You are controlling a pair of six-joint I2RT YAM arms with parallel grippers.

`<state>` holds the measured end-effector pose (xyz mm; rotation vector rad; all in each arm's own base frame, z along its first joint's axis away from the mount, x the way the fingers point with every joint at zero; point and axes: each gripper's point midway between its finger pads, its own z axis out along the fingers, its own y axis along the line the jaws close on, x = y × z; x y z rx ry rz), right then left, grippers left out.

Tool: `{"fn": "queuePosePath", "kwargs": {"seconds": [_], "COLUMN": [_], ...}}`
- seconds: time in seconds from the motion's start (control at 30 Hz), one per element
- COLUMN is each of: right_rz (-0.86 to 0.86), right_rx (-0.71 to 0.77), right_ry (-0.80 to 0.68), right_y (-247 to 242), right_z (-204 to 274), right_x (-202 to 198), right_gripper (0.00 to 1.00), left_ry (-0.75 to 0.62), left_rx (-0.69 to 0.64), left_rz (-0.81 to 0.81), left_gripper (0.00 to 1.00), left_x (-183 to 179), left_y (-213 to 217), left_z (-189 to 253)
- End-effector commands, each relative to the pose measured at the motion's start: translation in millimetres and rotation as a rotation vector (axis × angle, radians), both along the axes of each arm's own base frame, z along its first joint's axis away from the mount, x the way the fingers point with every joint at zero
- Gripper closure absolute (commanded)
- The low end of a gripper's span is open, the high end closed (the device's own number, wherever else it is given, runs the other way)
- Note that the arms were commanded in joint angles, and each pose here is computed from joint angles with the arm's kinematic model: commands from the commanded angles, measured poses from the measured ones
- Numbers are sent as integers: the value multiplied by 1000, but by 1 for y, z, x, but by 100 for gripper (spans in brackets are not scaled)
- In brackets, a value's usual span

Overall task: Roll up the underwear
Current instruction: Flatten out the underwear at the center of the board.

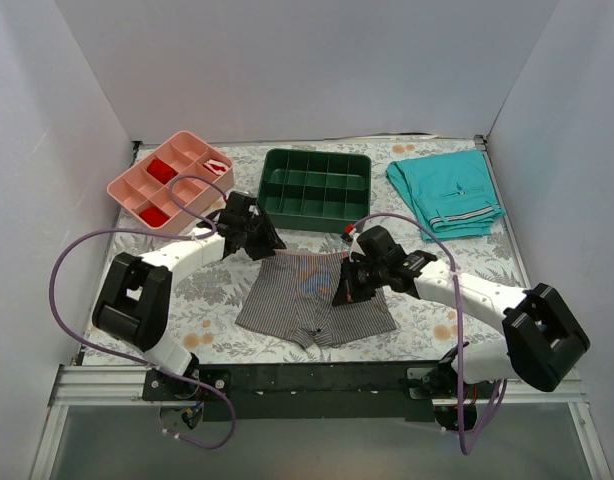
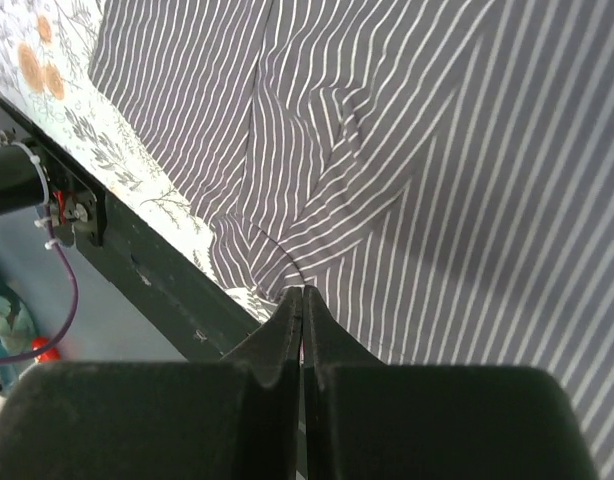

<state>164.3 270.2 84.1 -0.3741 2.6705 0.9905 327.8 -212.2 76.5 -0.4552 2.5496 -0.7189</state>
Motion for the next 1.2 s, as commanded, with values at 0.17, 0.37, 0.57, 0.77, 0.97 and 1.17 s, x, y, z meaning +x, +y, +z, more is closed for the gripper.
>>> {"fn": "queuePosePath", "kwargs": {"seconds": [0.17,0.37,0.57,0.77,0.97,1.17], "right_rz": [96,112,113,148,157,152], "right_rx": [65,-22,-217,-266,-300,-295], "right_ry": [42,104,187,200,199,188], "right_y": [35,32,3,-3,-4,2], "right_z": [-8,-37,-75,-83,-87,-86], "right_x": [-20,-32,-51,-59,-58,-52], "right_gripper": [99,99,99,99,99,99], "left_ry": [-26,-41,-107,-146,-155,-214], "left_rx": [17,65,113,128,117,97], "left_rz": [-21,-16,-33,-62,-86,-75], "left_gripper": [64,66,67,67,71,65], "left_x": [15,21,31,39,40,33], "left_y": [-4,2,8,6,2,6], "left_z": [-19,-30,-27,-30,-27,4]}}
